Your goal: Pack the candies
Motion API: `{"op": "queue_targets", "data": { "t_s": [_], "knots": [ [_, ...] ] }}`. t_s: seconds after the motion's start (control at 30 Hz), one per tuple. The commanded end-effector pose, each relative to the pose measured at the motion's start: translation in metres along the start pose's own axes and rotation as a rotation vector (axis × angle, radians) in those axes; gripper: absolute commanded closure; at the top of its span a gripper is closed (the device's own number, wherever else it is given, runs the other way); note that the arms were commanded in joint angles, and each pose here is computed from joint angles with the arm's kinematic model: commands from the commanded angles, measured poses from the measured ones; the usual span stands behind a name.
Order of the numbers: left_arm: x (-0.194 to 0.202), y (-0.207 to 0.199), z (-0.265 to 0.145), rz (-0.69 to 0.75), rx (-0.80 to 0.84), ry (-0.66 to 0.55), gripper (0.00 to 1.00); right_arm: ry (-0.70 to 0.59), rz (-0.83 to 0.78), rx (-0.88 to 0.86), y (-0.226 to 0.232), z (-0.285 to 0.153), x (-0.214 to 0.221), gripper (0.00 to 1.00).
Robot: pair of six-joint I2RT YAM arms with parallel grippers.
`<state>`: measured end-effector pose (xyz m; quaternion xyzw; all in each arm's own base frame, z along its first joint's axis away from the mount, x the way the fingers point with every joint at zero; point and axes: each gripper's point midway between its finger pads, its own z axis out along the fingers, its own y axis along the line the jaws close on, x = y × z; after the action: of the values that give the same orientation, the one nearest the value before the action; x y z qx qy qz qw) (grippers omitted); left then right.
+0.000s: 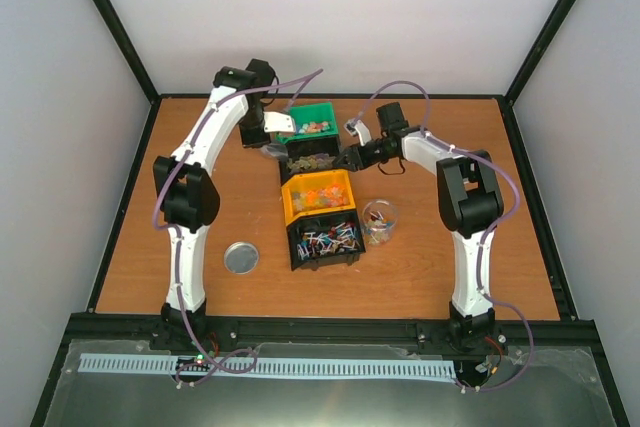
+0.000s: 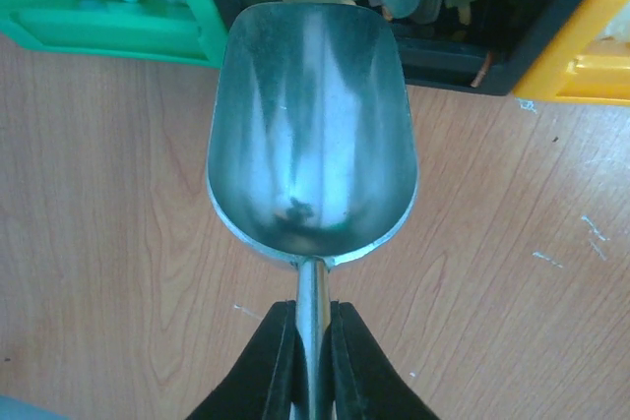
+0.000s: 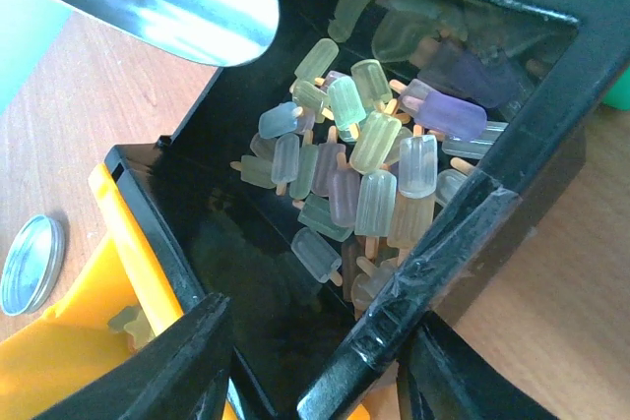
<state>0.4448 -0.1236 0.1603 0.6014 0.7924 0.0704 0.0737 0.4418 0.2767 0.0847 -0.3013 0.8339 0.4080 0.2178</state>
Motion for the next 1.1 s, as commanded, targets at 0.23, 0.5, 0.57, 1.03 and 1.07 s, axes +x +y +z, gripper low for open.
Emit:
{"op": "queue_targets", "data": {
  "t_s": [0.23,0.5,0.57,1.03,1.07],
  "knots": [
    [-0.002,-0.029,-0.001,0.130,0.093,0.087,0.99,0.100,-0.043,-0.100,0.048,0.005,0.026,0.55],
    [0.006,-0.044,0.021,0.133,0.143,0.215,0.99,0.117,-0.046,-0.138,0.059,-0.002,0.032,0.52],
    [0.006,-0.047,0.029,0.121,0.155,0.236,0.99,0.125,-0.039,-0.145,0.058,0.001,0.035,0.52],
    [-0.042,-0.091,0.064,0.021,0.392,0.051,0.99,0.134,-0.035,-0.172,0.055,0.007,0.038,0.58],
    [-0.046,-0.092,0.065,0.016,0.394,0.025,0.99,0.134,-0.032,-0.174,0.055,0.007,0.039,0.58]
  ]
}}
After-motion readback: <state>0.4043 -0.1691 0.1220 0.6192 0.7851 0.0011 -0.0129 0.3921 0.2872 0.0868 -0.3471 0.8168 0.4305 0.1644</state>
